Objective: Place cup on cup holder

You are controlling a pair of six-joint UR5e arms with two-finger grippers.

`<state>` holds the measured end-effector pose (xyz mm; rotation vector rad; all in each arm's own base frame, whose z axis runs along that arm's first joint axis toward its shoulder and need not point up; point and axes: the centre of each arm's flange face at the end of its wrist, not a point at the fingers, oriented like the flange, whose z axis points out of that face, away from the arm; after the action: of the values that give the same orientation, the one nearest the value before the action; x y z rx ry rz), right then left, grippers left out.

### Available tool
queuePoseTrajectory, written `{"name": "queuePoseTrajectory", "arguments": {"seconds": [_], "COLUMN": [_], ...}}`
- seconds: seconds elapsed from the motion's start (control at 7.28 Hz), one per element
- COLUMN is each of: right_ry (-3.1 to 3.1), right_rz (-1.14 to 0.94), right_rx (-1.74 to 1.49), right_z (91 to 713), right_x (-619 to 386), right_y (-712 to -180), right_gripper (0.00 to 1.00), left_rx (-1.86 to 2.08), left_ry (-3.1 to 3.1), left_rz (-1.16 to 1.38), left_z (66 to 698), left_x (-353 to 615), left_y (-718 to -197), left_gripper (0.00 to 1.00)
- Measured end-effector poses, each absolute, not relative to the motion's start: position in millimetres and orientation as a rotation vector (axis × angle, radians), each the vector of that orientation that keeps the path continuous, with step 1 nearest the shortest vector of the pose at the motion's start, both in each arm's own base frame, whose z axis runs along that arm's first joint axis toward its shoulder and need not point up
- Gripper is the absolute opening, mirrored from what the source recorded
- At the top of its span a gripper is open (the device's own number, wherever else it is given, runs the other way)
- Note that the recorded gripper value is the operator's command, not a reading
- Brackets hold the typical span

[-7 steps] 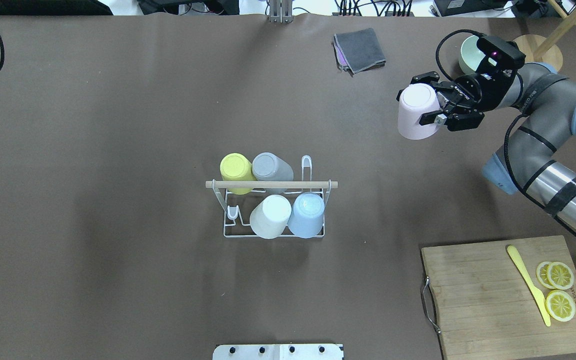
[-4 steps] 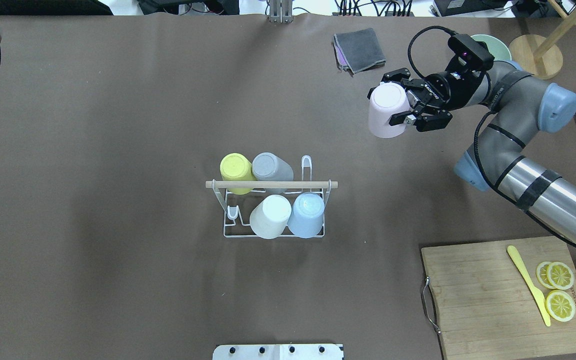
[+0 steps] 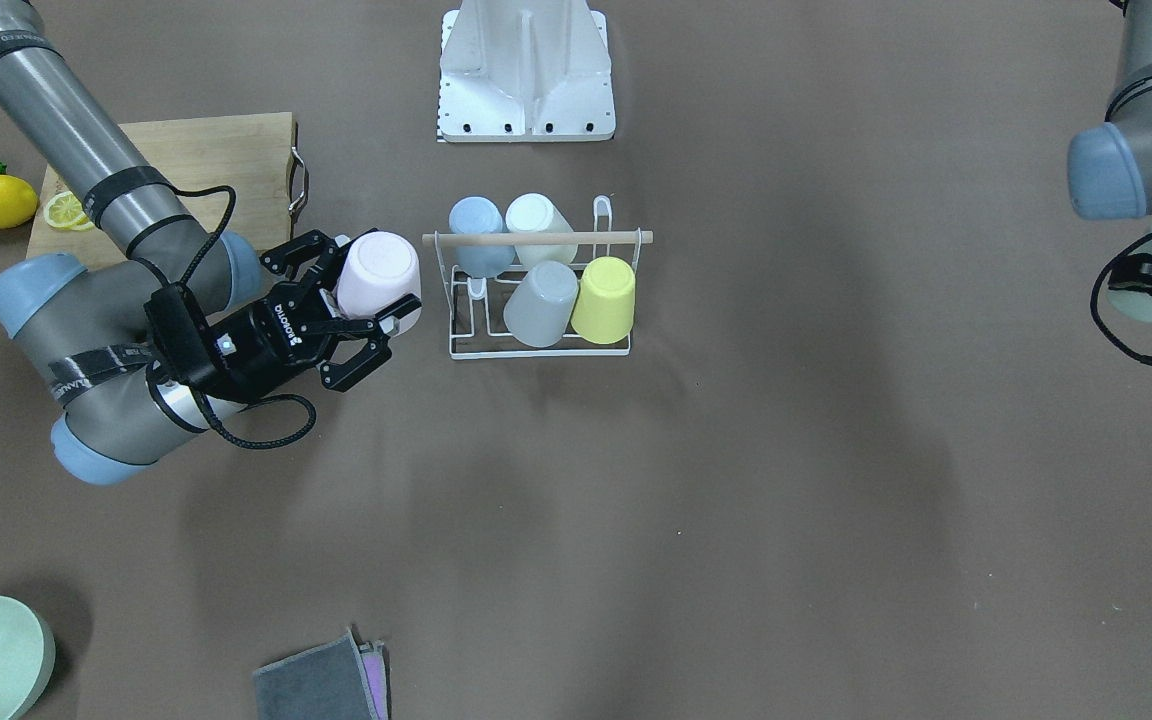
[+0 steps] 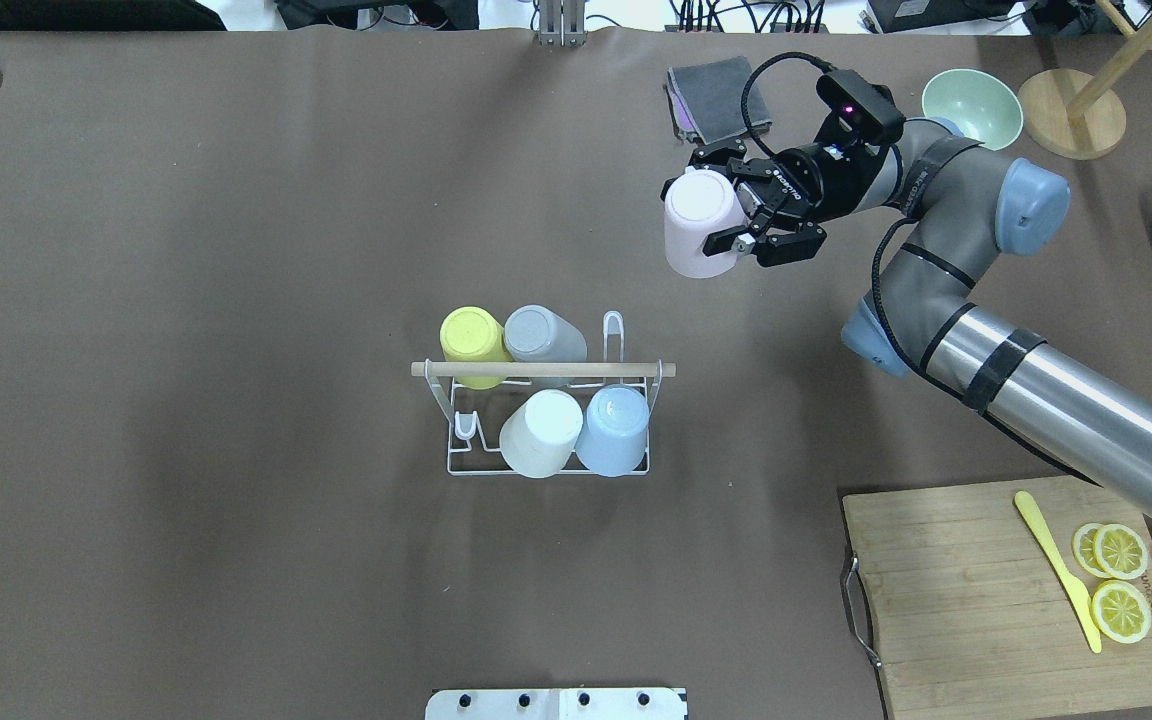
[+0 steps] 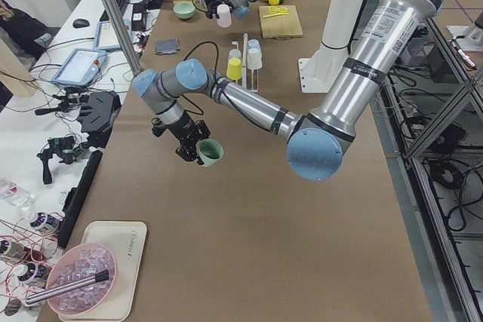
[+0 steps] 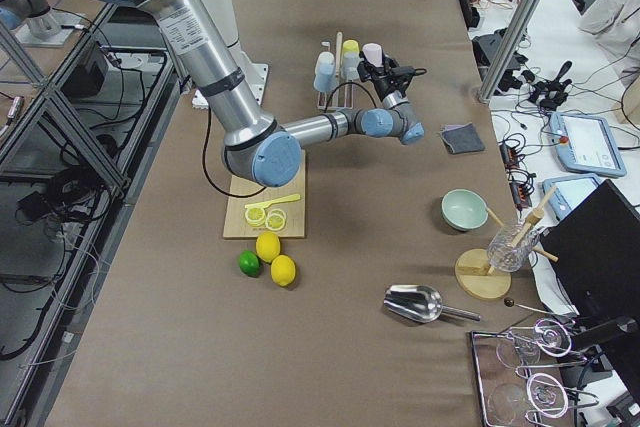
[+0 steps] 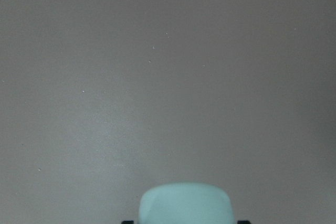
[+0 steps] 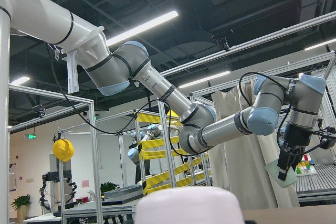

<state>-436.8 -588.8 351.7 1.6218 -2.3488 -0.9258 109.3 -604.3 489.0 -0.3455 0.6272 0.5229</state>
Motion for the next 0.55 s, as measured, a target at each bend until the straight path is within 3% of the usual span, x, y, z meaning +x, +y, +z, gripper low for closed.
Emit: {"name": "queuePoseTrajectory", "arguments": {"seconds": [0.55], "right_ry": [-2.319], "right_rz": [-0.969], "right_rx": [1.742], "right_z": [334.1], "right_x": [-489.2], "right_y": [-578.8], "right_gripper": [0.22], "left_rx": [-0.347], "left_ry": [0.626], "left_rz": [0.521], "left_z": [489.5], "left_x": [109.1], "left_y": [-603.9], "left_gripper": [0.0]}}
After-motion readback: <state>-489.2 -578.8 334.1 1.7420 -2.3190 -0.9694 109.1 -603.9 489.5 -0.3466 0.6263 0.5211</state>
